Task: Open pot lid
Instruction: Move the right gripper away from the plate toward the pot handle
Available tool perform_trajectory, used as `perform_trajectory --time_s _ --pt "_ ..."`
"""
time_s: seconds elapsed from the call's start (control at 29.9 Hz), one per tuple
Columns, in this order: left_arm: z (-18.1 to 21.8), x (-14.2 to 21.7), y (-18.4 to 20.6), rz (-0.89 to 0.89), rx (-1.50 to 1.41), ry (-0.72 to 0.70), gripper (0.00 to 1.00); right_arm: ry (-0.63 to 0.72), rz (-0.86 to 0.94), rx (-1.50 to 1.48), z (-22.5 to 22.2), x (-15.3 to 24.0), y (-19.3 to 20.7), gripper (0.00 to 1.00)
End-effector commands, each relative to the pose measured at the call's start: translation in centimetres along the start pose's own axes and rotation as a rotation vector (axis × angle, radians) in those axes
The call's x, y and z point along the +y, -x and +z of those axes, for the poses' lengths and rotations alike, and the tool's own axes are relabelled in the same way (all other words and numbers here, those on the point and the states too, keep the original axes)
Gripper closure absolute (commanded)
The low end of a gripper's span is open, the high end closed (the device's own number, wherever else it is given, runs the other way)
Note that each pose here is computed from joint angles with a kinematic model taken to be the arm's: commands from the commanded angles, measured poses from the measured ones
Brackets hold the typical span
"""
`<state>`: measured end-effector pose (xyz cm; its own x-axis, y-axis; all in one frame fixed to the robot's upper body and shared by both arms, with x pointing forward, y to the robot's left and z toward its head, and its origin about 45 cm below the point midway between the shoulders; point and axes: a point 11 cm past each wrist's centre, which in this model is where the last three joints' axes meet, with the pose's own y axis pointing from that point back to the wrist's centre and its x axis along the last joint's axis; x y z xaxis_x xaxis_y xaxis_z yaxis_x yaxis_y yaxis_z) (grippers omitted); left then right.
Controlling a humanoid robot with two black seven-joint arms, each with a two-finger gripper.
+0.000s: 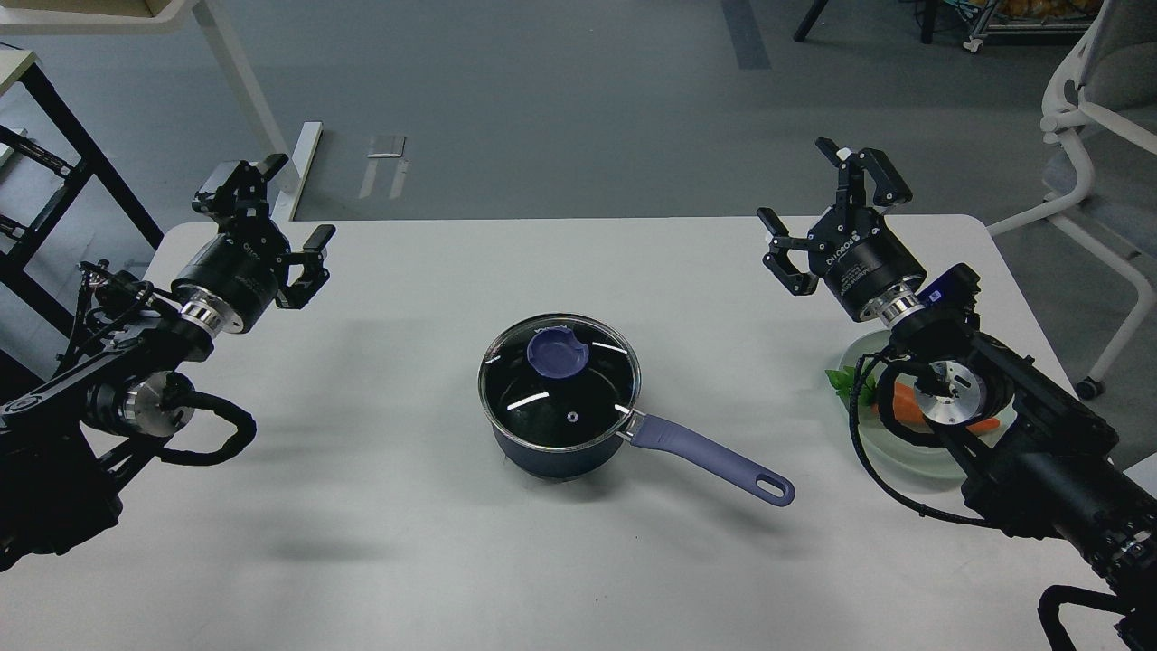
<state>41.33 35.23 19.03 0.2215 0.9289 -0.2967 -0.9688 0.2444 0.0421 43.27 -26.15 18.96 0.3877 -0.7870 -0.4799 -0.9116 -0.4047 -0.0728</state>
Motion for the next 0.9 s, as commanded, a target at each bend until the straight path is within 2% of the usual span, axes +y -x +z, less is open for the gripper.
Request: perform_trajectory --time_s 0.0,0.17,0.33,0.47,0.7,0.87 --pt "-0.6 0.5 -0.4 0.011 0.005 -0.014 0.0 -0.001 0.004 -0.004 0.2 -0.1 0.2 0.0" --pt "-1.3 0.8 -0.4 0.014 -0.005 -0.038 0.0 -0.015 0.003 0.007 -0.5 0.0 0.0 0.0" --pt "-1.3 1.2 -0.9 0.021 -0.026 -0.049 0.0 -0.045 -0.047 0.115 -5.5 2.0 -0.6 0.0" --pt "-1.1 1.2 -1.0 0.015 -0.032 -0.045 0.0 -0.027 -0.114 0.315 -10.0 4.7 -0.5 0.0" --pt "-0.7 0.8 0.0 -0.009 -0.025 -0.034 0.0 0.054 -0.352 0.752 -14.3 7.2 4.9 0.0" --pt "-0.3 0.5 0.2 -0.015 -0.027 -0.025 0.0 0.115 -0.544 1.045 -13.9 8.4 9.1 0.0"
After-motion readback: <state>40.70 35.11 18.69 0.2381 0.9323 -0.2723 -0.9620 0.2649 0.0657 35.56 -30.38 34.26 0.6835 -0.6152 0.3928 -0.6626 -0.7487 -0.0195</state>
